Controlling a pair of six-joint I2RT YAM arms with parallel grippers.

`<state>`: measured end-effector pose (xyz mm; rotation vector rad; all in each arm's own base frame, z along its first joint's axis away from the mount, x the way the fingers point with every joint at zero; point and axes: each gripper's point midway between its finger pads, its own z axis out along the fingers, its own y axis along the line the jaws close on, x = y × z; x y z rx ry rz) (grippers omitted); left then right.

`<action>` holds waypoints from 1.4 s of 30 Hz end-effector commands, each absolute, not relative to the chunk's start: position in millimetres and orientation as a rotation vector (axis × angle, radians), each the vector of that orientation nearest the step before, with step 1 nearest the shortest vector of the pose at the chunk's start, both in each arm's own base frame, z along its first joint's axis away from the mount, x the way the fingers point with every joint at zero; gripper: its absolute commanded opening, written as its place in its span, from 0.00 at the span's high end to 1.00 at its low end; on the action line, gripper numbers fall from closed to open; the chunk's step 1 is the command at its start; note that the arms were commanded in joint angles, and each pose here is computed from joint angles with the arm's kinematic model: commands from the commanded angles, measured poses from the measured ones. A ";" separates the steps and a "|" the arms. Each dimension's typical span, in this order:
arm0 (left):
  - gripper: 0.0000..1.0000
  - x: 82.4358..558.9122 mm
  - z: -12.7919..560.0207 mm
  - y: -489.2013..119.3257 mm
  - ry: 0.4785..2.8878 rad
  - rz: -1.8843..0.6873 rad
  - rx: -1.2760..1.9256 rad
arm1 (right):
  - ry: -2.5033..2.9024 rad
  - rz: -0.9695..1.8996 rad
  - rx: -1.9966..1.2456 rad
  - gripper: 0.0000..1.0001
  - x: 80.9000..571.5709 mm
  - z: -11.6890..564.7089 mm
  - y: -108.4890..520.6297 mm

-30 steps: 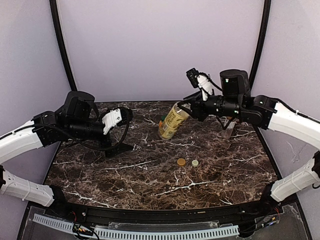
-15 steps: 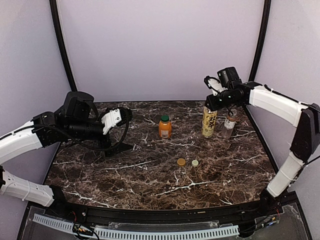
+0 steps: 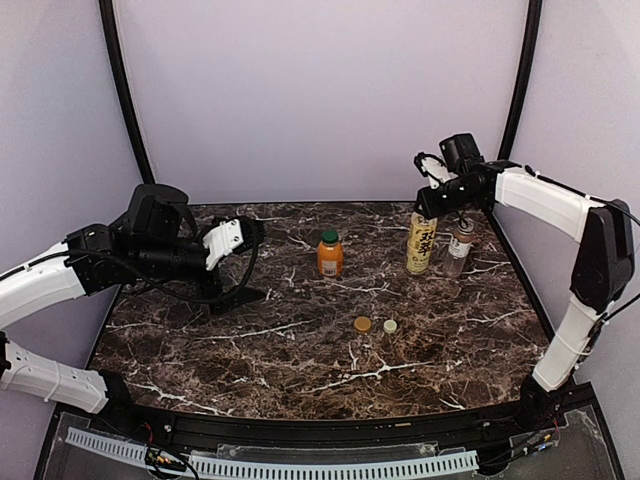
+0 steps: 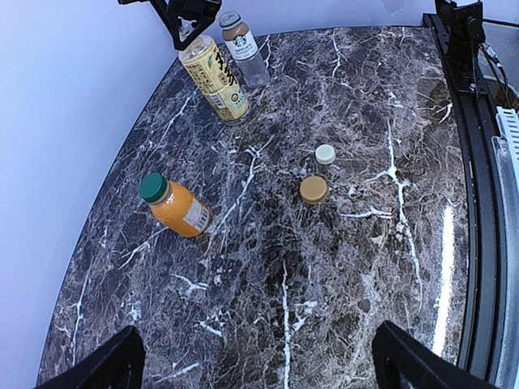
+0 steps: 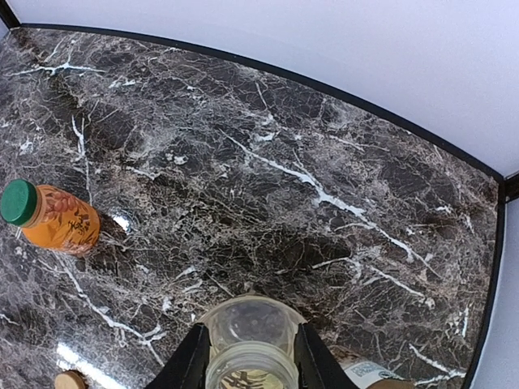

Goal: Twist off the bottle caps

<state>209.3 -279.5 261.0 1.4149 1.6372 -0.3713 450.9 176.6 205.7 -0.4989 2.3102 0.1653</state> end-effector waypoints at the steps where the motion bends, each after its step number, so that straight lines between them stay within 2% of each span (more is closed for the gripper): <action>1: 0.01 207.1 260.3 -277.2 1.630 -0.376 1.423 | 2.349 0.171 -0.494 0.51 450.0 201.4 175.2; 4: 0.01 206.2 259.6 -277.4 1.631 -0.380 1.427 | 2.338 0.171 -0.491 0.28 449.5 208.4 174.7; 10: 0.01 205.4 258.9 -277.4 1.633 -0.386 1.428 | 2.282 0.204 -0.524 0.03 452.3 230.5 181.7; 16: 0.01 205.2 257.4 -276.5 1.633 -0.381 1.431 | 2.143 0.222 -0.593 0.01 466.9 279.5 197.1; 21: 0.01 210.4 251.9 -271.2 1.676 -0.382 1.399 | 1.940 0.520 -0.887 0.05 440.9 301.8 282.9; 25: 0.01 227.0 249.2 -255.9 1.774 -0.408 1.268 | 1.916 0.514 -1.058 0.04 430.4 270.1 340.6; 30: 0.01 244.1 236.2 -217.5 1.907 -0.456 1.027 | 1.985 0.503 -1.096 0.03 439.6 232.4 382.5; 37: 0.01 251.6 211.9 -148.5 1.999 -0.417 0.700 | 2.124 0.454 -1.008 0.04 461.9 194.2 392.4; 42: 0.02 248.5 191.4 -114.7 2.030 -0.405 0.515 | 2.195 0.456 -1.011 0.11 455.7 166.8 394.2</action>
